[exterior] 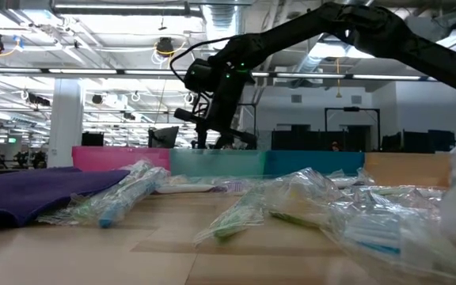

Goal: Pick & Place Toothbrushes
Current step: Put the purple toothbrush into the green bin

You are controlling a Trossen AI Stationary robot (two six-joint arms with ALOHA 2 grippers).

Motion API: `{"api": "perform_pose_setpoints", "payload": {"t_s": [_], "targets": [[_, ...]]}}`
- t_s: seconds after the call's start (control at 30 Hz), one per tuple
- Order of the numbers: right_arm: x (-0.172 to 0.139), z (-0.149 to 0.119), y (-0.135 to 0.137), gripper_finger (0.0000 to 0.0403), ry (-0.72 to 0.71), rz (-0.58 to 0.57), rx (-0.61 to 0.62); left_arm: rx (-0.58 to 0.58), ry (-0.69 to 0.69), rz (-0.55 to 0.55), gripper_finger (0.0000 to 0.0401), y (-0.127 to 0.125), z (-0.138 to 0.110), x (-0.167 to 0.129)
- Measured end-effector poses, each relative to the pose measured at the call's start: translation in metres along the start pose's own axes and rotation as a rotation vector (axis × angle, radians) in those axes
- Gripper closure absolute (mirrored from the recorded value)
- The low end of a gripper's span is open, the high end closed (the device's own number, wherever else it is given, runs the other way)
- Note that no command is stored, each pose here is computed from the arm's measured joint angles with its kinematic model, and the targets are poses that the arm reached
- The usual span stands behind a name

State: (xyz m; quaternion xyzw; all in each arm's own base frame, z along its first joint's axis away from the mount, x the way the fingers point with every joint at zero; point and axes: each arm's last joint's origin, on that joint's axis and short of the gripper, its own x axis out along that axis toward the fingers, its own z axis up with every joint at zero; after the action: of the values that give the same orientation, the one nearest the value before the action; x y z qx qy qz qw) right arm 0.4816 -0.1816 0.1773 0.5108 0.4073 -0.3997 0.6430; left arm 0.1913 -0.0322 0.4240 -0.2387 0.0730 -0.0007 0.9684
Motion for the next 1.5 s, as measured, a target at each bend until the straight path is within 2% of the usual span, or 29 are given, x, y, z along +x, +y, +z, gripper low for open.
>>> {"api": "perform_pose_setpoints", "payload": {"t_s": [0.73,0.93,1.13,1.33,1.5], "targets": [[-0.011,0.026,-0.009,0.0349,0.171,0.127,0.061,0.006,0.001,-0.006,0.021,-0.002,-0.001,0.0],[-0.011,0.02,-0.01,0.0349,0.197,0.107,-0.024,0.007,0.007,-0.025,0.021,-0.005,-0.002,-0.001],[-0.012,0.017,-0.008,0.0349,0.193,0.096,-0.003,0.006,0.0,-0.021,0.021,-0.006,-0.002,-0.001],[-0.039,0.018,-0.007,0.0353,0.17,0.037,-0.051,0.006,-0.011,-0.013,0.021,-0.006,-0.001,-0.001],[-0.047,0.035,-0.018,0.0353,0.161,0.043,-0.045,0.025,-0.02,-0.003,0.021,-0.006,-0.001,-0.001]]}}
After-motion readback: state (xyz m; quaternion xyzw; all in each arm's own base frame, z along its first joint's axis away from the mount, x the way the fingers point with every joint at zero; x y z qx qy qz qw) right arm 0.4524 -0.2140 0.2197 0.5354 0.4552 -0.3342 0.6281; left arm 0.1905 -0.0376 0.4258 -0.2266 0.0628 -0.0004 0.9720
